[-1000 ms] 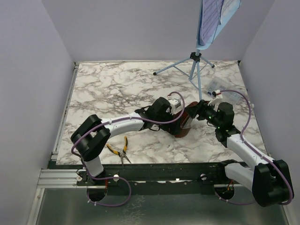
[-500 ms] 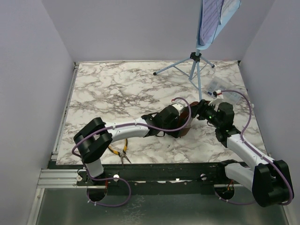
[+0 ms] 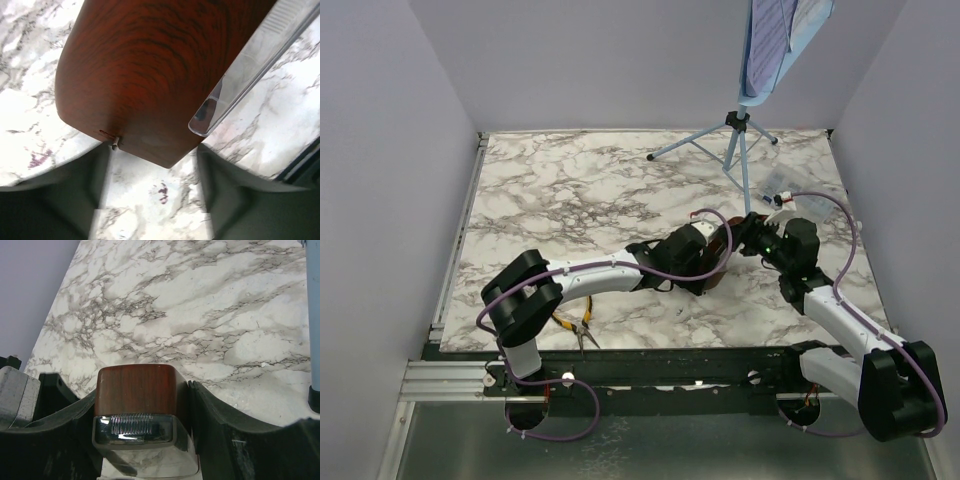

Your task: Set up the instrument practice props

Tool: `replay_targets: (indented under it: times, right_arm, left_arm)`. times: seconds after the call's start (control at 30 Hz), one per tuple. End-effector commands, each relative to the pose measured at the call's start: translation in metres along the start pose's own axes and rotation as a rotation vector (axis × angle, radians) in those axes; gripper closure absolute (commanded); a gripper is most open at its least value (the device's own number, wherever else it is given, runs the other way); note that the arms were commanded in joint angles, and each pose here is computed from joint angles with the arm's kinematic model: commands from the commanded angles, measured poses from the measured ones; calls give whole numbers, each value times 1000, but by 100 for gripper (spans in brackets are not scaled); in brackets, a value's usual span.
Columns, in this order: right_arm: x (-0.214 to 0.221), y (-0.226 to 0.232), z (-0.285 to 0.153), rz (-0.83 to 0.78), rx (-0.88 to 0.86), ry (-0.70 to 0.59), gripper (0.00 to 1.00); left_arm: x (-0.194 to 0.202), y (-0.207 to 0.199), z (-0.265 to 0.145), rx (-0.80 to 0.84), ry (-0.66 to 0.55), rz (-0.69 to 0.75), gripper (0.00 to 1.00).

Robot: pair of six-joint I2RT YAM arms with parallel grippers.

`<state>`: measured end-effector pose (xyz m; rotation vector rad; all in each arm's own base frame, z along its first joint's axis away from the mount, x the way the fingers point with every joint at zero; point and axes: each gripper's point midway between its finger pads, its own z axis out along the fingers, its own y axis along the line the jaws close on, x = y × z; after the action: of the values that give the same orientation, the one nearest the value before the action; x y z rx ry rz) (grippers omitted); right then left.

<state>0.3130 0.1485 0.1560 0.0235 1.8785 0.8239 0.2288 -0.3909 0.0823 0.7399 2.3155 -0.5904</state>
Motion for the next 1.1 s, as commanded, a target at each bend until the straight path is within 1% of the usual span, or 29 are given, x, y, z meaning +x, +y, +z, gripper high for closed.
replay_targets:
  times: [0.0, 0.03, 0.13, 0.27, 0.33, 0.53, 0.7, 0.8, 0.87, 0.93, 1.07]
  right_arm:
    - [8, 4, 1, 7, 11, 43, 100]
    - [7, 2, 2, -3, 27, 42, 100]
    - [0, 5, 4, -31, 77, 31, 100]
    - [-3, 19, 14, -106, 147, 3, 100]
    - [-7, 25, 22, -153, 209, -14, 100]
    - [-11, 73, 59, -313, 257, -69, 100]
    - [1, 116, 89, -402, 247, -77, 100]
    - [18, 125, 101, -397, 228, -42, 99]
    - [34, 131, 105, -398, 198, 8, 93]
    - [48, 136, 106, -414, 172, 39, 81]
    - [59, 149, 101, -423, 104, 104, 46]
  left_arm:
    - [-11, 3, -11, -27, -23, 35, 7]
    - [-13, 1, -19, -7, -30, 39, 1]
    - [-24, 5, -47, 21, -69, 34, 1]
    - [-28, 28, -84, -3, -116, 4, 1]
    - [-30, 43, -107, -34, -143, -45, 1]
    - [-21, 89, -160, -142, -226, -244, 2]
    - [-11, 114, -195, -242, -319, -410, 1]
    - [-9, 120, -209, -265, -360, -491, 1]
    - [-9, 119, -213, -261, -364, -539, 1]
    - [-10, 117, -212, -253, -354, -587, 1]
    - [-12, 112, -203, -228, -315, -698, 1]
